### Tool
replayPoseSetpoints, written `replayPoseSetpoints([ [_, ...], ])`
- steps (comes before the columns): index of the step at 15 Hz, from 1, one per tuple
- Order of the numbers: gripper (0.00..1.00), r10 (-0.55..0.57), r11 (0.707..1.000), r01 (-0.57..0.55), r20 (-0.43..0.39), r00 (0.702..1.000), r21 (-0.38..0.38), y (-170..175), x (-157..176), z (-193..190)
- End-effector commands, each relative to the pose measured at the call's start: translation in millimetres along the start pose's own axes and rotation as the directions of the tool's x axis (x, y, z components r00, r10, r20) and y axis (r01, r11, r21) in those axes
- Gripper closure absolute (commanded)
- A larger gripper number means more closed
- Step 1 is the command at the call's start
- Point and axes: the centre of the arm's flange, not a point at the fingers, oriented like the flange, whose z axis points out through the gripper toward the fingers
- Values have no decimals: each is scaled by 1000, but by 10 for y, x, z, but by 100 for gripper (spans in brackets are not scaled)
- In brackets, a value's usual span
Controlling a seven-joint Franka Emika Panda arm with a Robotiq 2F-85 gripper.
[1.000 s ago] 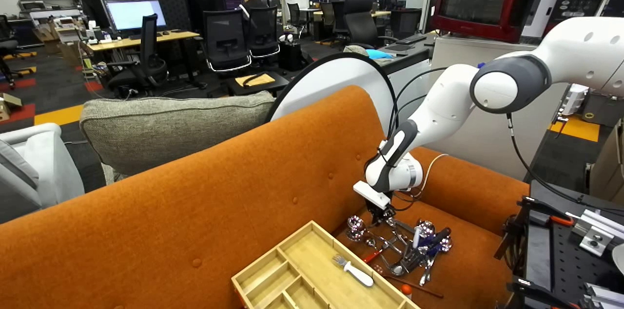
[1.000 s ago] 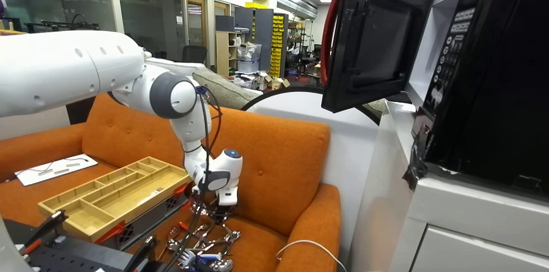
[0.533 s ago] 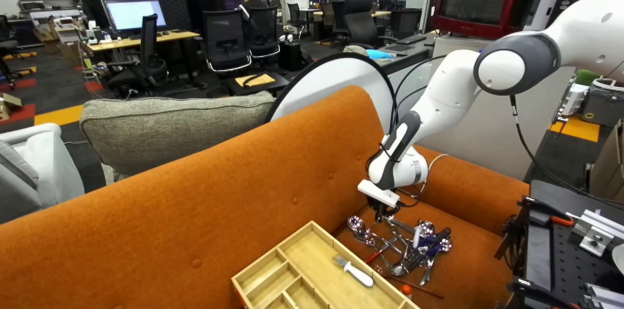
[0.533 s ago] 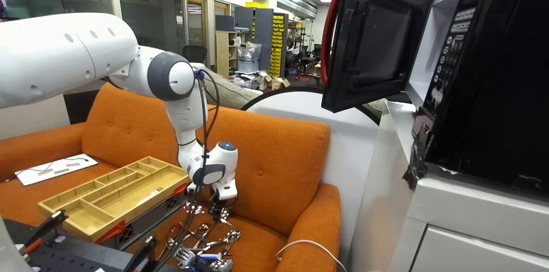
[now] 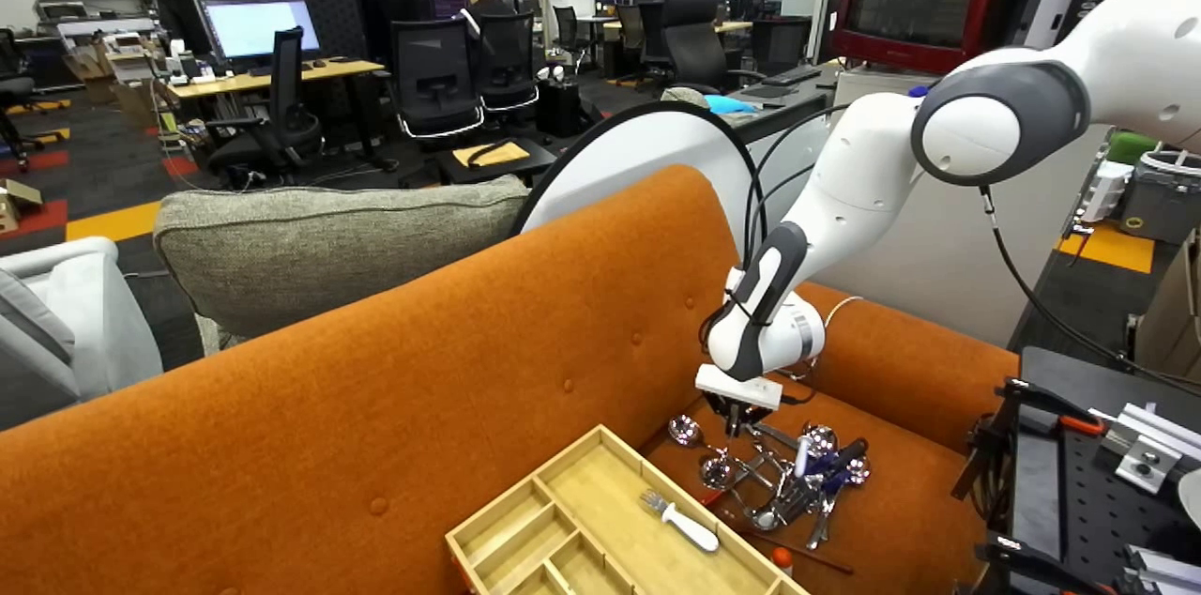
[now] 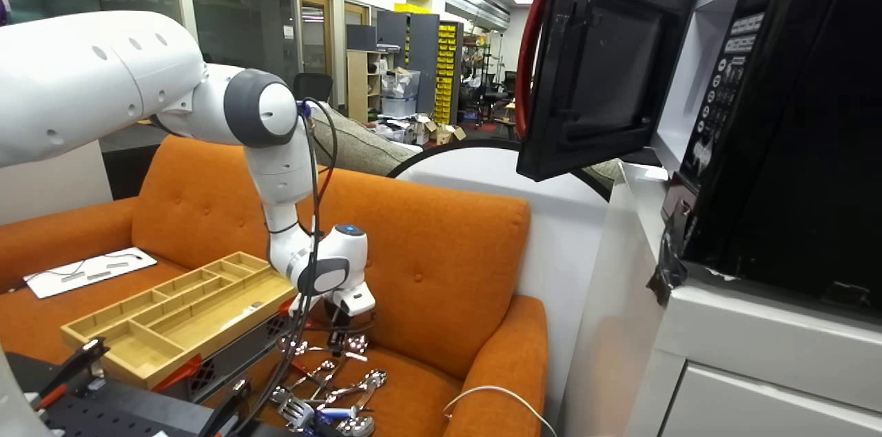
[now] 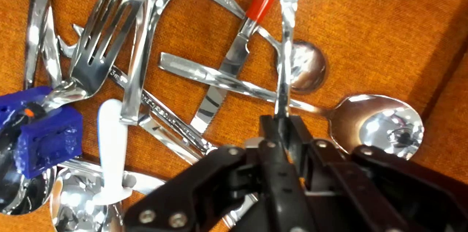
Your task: Turn one of the silver spoons anti clockwise
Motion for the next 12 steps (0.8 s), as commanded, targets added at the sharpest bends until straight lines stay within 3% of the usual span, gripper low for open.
replayPoseSetpoints([
  [1,97,-95,995,94,-19,995,-28,9,-59,-19],
  [5,97,-229,972,226,-36,973,-70,-10,-212,129],
  [12,97,-428,898,416,-66,901,-146,-87,-486,352],
])
